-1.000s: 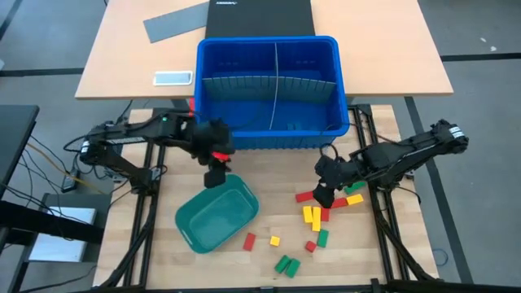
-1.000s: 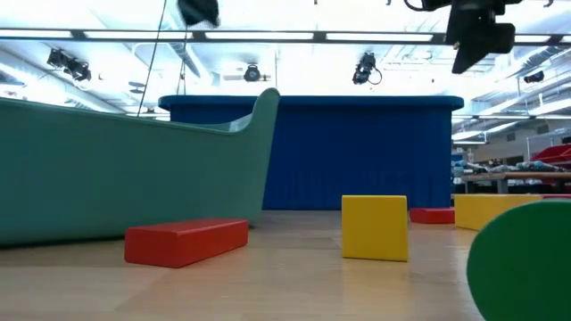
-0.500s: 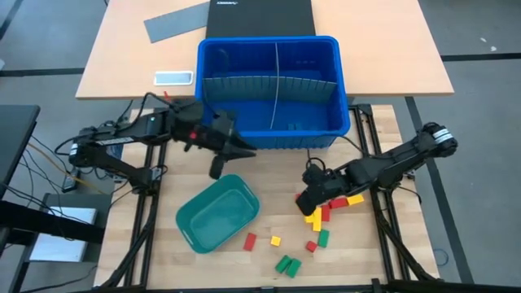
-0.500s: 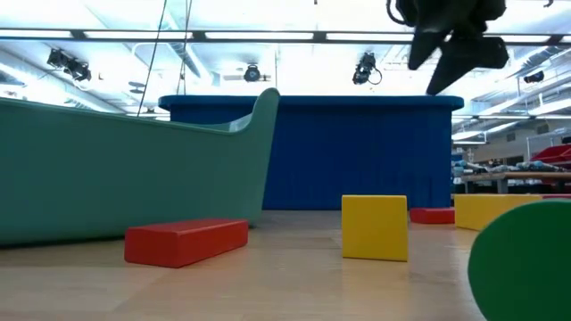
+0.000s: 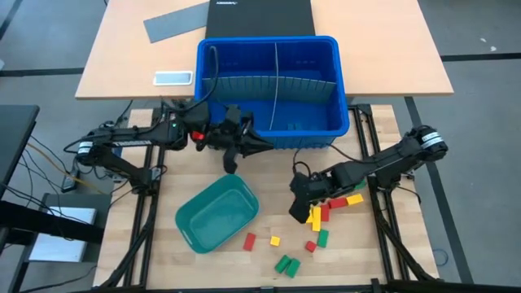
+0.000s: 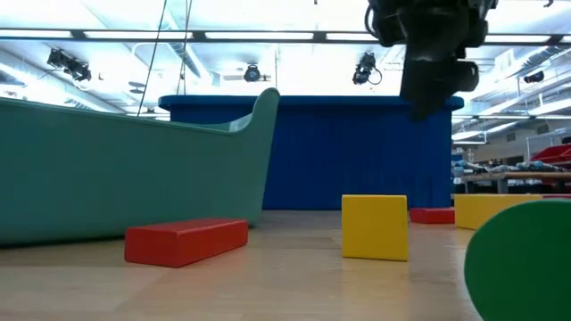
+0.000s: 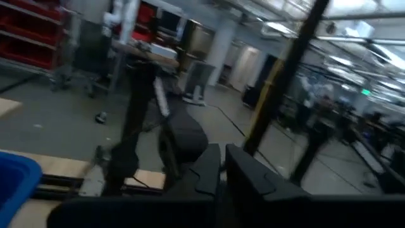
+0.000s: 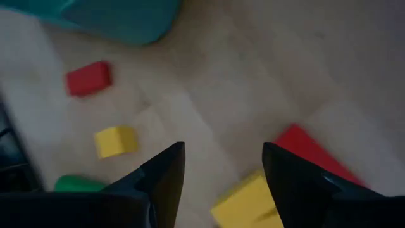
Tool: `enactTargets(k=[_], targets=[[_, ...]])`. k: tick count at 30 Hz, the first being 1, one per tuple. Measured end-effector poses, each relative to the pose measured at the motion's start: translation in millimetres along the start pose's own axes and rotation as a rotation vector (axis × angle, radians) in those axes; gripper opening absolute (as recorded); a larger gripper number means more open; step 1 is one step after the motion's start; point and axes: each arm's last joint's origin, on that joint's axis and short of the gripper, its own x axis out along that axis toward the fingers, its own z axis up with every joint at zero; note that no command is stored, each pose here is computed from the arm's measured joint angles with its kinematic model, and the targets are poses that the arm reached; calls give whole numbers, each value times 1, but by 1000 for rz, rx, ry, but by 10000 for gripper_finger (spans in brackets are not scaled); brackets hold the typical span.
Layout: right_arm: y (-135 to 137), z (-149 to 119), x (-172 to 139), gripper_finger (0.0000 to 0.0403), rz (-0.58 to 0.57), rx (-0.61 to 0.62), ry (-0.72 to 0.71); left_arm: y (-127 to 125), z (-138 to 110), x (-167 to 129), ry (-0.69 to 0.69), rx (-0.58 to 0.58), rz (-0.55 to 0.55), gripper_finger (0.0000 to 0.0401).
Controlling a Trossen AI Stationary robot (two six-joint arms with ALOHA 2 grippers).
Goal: Sort Items/Unsort Items
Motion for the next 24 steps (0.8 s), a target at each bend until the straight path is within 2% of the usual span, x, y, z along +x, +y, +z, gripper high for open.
enactTargets(k=[5,8,12,13,15,18,20,24], targets=[[8,8,11,166,88,8,-21,-6,-5,-1,34,50,38,5],[13,10,11,108,113,46,-78,-12,-5,-12,102,103,38,4],[16,9,9,17,80,124,-147,-20,-3,-32,159,159,24,3],[17,8,9,11,76,148,-162,-20,-5,-36,160,160,13,2],[18,6,8,15,67,187,-176,-24,-6,-47,76,161,-10,2],[22,1,8,11,62,211,-184,-24,-21,-67,-35,130,-34,1],[24,-2,8,4,56,214,-197,-21,-35,-80,-92,101,-19,1],[27,-5,7,6,68,222,-209,-20,-46,-102,-191,74,-11,1]])
